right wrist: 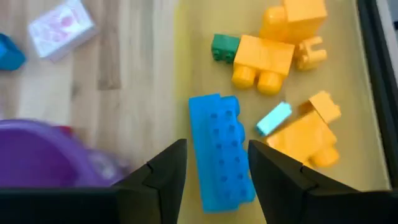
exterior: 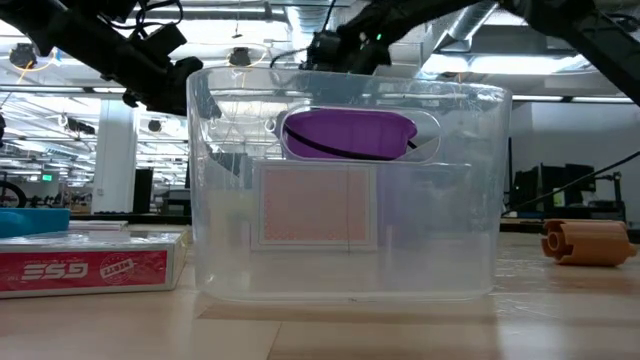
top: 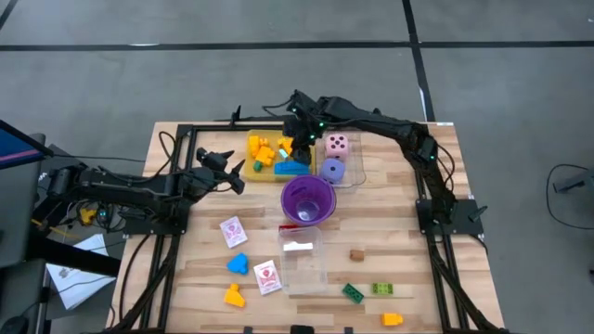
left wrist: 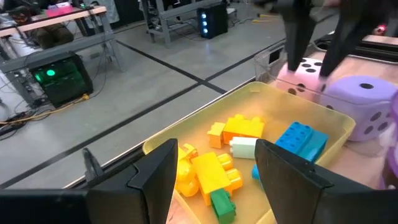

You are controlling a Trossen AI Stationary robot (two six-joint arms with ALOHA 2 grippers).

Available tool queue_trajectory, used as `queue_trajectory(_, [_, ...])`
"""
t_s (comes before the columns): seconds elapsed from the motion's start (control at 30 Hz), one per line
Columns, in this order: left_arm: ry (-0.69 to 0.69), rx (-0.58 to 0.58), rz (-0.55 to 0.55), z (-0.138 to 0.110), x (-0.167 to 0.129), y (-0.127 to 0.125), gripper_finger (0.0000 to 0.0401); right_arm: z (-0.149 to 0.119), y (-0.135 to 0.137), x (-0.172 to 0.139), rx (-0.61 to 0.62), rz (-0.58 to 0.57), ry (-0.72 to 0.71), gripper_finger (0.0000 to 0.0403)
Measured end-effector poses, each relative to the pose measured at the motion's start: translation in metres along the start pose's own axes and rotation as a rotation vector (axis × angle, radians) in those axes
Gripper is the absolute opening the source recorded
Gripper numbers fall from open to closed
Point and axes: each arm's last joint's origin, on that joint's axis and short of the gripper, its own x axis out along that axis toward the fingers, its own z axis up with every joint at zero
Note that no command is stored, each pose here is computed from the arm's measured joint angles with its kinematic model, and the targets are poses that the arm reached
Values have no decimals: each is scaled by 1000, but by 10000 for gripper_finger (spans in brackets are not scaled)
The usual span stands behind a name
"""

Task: Pick & Place Toys
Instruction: Put the red game piece into the yellow bin

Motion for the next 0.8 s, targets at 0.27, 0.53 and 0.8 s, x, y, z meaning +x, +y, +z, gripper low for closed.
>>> queue_trajectory(0.27, [4, 1, -29, 0, 0, -1, 209, -8, 33, -55, 19, 30, 59, 148])
queue_trajectory(0.53, [7, 2, -47, 0, 0, -1, 209, -41, 72, -92, 67, 25, -39, 131])
queue_trajectory(0.8, [10, 2, -64, 0, 0, -2, 209, -105, 123, -101, 139, -37, -207, 128])
